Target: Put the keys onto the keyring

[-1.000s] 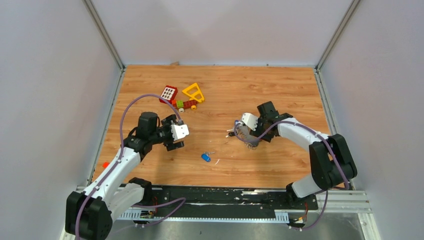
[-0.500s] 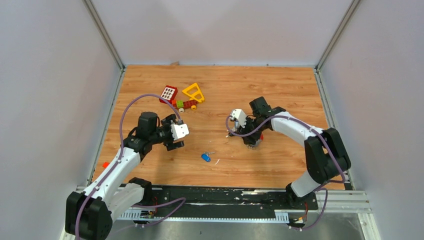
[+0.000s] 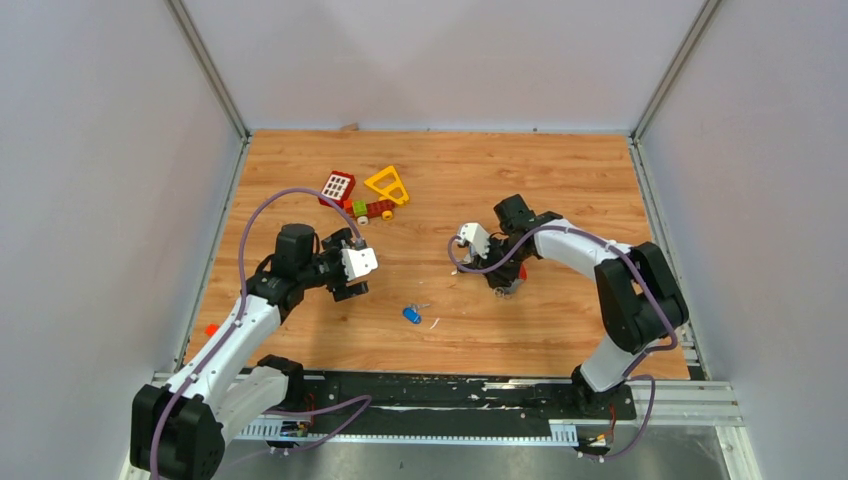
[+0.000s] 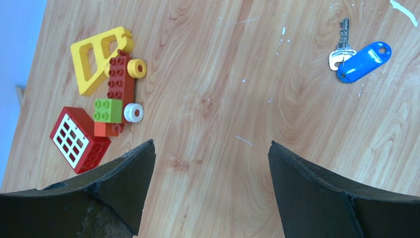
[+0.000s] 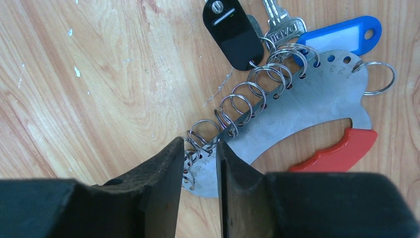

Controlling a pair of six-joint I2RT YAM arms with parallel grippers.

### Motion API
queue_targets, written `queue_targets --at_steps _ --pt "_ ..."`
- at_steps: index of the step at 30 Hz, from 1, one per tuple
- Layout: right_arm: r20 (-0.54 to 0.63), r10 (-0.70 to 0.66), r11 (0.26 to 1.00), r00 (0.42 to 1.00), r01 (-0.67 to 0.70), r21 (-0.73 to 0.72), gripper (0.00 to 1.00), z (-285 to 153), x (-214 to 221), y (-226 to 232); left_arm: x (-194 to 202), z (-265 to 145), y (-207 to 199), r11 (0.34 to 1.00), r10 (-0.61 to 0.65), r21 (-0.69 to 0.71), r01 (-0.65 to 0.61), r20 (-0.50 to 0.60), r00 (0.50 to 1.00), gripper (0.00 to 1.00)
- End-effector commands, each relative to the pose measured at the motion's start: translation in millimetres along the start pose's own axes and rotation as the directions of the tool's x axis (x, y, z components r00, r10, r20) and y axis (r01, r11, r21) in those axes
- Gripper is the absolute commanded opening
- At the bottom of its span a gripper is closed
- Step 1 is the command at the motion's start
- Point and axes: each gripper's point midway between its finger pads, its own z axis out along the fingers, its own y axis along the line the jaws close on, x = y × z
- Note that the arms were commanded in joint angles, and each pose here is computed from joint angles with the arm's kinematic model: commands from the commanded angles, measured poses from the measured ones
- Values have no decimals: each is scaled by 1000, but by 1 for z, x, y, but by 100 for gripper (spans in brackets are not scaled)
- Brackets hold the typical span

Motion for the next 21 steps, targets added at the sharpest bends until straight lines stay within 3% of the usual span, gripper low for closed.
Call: queue_targets --at_steps 1,8,14,21 --pt "33 -66 998 997 66 -11 29 1 -14 -6 -6 2 -1 1000 12 6 -13 30 999 91" --pt "52 -98 994 994 100 -38 18 4 -16 -2 -8 3 -1 1000 12 14 -13 43 999 91" --pt "102 -153 985 983 160 -60 1 -11 -26 8 -11 6 -3 999 10 35 -12 55 998 91" --pt "170 -232 965 958 249 -84 0 -33 -37 26 -31 14 -2 995 3 97 -16 123 992 89"
